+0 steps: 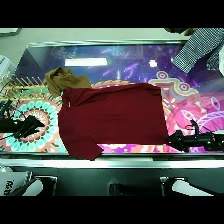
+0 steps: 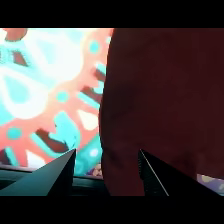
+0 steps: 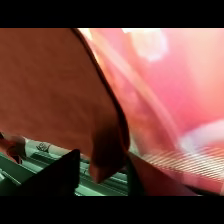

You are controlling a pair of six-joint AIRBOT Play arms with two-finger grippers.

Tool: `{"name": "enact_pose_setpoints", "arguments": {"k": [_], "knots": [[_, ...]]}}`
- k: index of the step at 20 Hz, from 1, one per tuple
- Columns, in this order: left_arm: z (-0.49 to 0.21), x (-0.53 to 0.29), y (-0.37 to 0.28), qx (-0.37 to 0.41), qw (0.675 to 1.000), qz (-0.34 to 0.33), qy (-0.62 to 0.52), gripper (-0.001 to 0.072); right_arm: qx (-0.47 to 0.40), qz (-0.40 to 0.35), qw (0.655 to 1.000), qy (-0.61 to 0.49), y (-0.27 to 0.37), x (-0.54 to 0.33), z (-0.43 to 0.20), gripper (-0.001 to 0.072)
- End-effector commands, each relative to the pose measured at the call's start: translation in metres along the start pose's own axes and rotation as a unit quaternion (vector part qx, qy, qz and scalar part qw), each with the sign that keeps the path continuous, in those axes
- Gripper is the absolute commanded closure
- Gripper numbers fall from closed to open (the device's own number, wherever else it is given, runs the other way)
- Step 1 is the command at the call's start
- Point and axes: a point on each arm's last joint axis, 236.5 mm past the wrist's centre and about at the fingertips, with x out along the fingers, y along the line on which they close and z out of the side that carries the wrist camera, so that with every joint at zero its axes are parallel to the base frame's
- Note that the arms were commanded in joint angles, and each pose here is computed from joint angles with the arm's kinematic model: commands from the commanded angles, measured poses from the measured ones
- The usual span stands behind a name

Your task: Fold the clothes and pants, and hang the long-sleeved shirts on hangers.

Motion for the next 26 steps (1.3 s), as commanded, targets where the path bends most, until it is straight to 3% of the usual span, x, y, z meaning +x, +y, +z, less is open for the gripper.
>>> {"name": "enact_pose_setpoints", "arguments": {"k": [1, 3, 4, 7, 10, 17, 26], "knots": [[0.004, 0.000, 0.001, 0.004, 1.000, 0.001, -0.009, 0.0252, -0.004, -0.011, 1.000, -0.003, -0.007, 0.007, -0.002, 0.0456], [0.002, 0.001, 0.002, 0.014, 1.000, 0.001, -0.006, 0.0252, -0.011, -0.008, 1.000, -0.007, -0.006, 0.007, 0.000, 0.0636], [0.000, 0.003, 0.003, 0.019, 1.000, 0.002, -0.004, 0.0251, -0.015, -0.002, 1.000, -0.008, -0.003, 0.007, 0.001, 0.0683], [0.000, 0.013, 0.012, 0.012, 1.000, -0.004, -0.012, 0.0251, -0.015, 0.000, 1.000, -0.010, -0.002, 0.007, 0.002, 0.0683], [-0.009, 0.031, 0.005, -0.002, 0.998, -0.065, -0.016, 0.0251, -0.015, -0.002, 1.000, -0.014, -0.003, 0.006, 0.003, 0.0683], [-0.050, 0.077, 0.002, -0.036, 0.991, -0.125, 0.042, 0.0252, -0.010, 0.008, 1.000, -0.015, 0.002, 0.006, 0.004, 0.0683], [-0.072, 0.108, -0.010, -0.009, 0.989, -0.113, 0.095, 0.0252, -0.009, 0.011, 1.000, -0.015, 0.003, 0.006, 0.004, 0.0683]]}}
